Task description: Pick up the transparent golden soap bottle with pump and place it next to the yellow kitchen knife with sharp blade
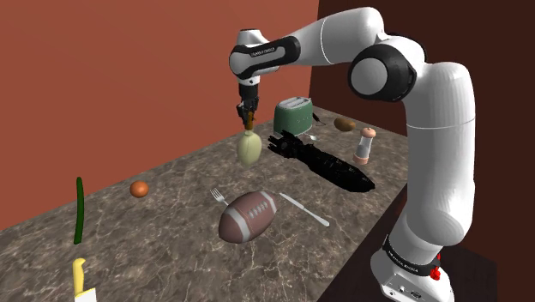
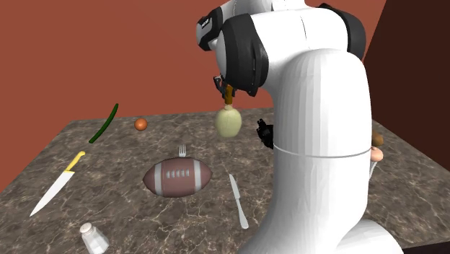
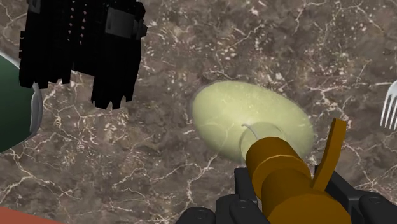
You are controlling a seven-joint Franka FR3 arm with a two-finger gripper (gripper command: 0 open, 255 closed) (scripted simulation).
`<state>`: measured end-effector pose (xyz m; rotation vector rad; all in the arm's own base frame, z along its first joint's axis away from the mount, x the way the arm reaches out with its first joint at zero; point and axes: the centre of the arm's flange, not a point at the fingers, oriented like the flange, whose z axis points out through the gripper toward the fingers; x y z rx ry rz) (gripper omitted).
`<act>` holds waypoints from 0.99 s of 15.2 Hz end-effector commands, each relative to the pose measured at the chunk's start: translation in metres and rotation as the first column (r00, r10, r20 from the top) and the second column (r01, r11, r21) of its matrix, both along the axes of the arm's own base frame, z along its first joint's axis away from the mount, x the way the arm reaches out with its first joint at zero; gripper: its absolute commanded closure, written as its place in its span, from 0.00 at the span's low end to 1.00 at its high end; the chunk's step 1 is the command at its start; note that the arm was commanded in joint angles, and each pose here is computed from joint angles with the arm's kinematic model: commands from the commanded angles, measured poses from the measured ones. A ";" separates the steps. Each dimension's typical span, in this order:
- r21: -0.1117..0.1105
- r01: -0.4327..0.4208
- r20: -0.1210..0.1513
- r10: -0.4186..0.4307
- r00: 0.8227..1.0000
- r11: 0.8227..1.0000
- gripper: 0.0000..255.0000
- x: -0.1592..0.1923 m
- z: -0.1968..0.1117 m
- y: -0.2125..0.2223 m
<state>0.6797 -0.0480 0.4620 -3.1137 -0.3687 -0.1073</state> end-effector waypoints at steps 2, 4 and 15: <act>0.000 0.000 0.000 0.000 1.000 1.000 1.00 0.000 0.017 0.000; 0.000 0.000 0.000 0.000 1.000 1.000 1.00 0.000 0.028 0.000; 0.000 0.000 0.000 0.000 1.000 1.000 1.00 -0.034 0.047 0.086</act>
